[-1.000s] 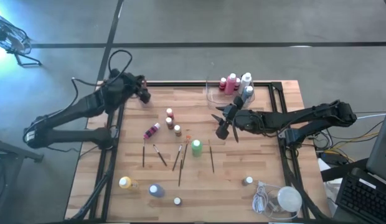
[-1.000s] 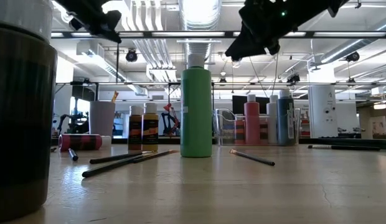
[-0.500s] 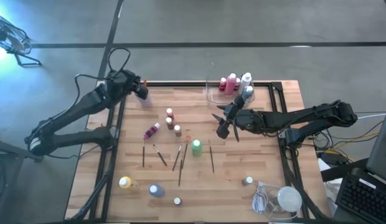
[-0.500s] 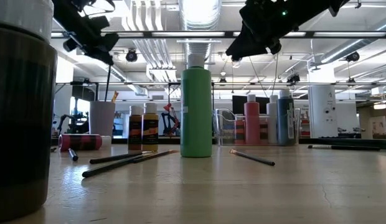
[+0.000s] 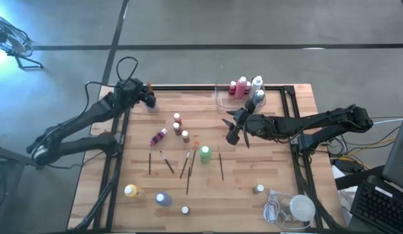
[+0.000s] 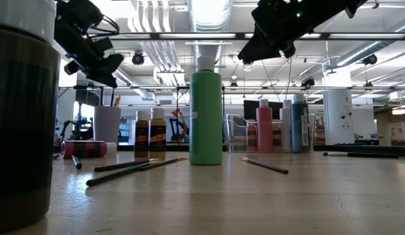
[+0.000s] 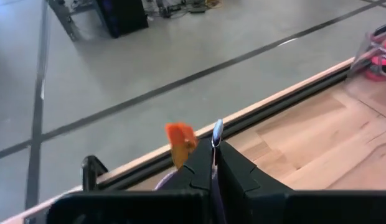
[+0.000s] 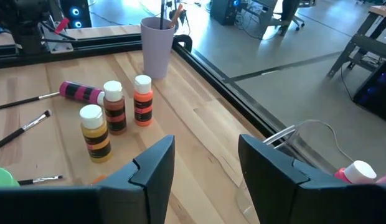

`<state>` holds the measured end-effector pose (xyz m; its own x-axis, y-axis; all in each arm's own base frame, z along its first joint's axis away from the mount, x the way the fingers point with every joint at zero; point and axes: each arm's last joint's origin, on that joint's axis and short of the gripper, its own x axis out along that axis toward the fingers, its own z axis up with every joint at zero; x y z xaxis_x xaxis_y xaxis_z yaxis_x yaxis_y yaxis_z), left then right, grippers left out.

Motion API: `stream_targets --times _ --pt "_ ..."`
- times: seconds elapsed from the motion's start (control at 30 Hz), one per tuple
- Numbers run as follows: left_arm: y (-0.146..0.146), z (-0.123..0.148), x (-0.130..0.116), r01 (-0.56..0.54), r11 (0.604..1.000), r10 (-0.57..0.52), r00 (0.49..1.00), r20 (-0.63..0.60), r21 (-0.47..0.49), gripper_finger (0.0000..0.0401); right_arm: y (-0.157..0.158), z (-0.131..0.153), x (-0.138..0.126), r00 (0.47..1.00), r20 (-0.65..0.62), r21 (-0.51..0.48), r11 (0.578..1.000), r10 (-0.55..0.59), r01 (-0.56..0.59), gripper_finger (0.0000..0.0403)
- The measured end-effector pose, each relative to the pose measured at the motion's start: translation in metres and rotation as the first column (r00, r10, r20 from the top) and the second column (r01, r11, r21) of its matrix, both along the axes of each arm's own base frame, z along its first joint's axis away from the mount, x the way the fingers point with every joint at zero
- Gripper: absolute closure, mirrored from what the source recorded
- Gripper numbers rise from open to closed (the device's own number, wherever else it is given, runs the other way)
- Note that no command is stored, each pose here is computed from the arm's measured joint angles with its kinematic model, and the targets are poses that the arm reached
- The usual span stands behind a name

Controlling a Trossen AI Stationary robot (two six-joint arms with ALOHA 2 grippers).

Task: Pick & Place Paint Supplies
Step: Put the silver paint brush into the violet cup

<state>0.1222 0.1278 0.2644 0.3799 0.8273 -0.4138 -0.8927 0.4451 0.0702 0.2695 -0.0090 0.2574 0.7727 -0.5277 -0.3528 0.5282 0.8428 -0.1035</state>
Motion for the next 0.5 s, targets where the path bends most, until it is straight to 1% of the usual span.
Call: stream_targets --times 0.13,0.5 --pt "0.003 -0.008 -0.002 0.006 1.000 -0.005 1.000 0.016 -0.030 0.0392 0.000 0.000 0.000 1.000 0.001 0.001 1.000 0.000 0.000 0.0224" --pt "0.005 -0.029 -0.004 0.015 0.997 -0.013 0.999 0.035 -0.072 0.0392 0.000 -0.002 -0.001 1.000 -0.003 0.007 1.000 -0.002 0.002 0.0202"
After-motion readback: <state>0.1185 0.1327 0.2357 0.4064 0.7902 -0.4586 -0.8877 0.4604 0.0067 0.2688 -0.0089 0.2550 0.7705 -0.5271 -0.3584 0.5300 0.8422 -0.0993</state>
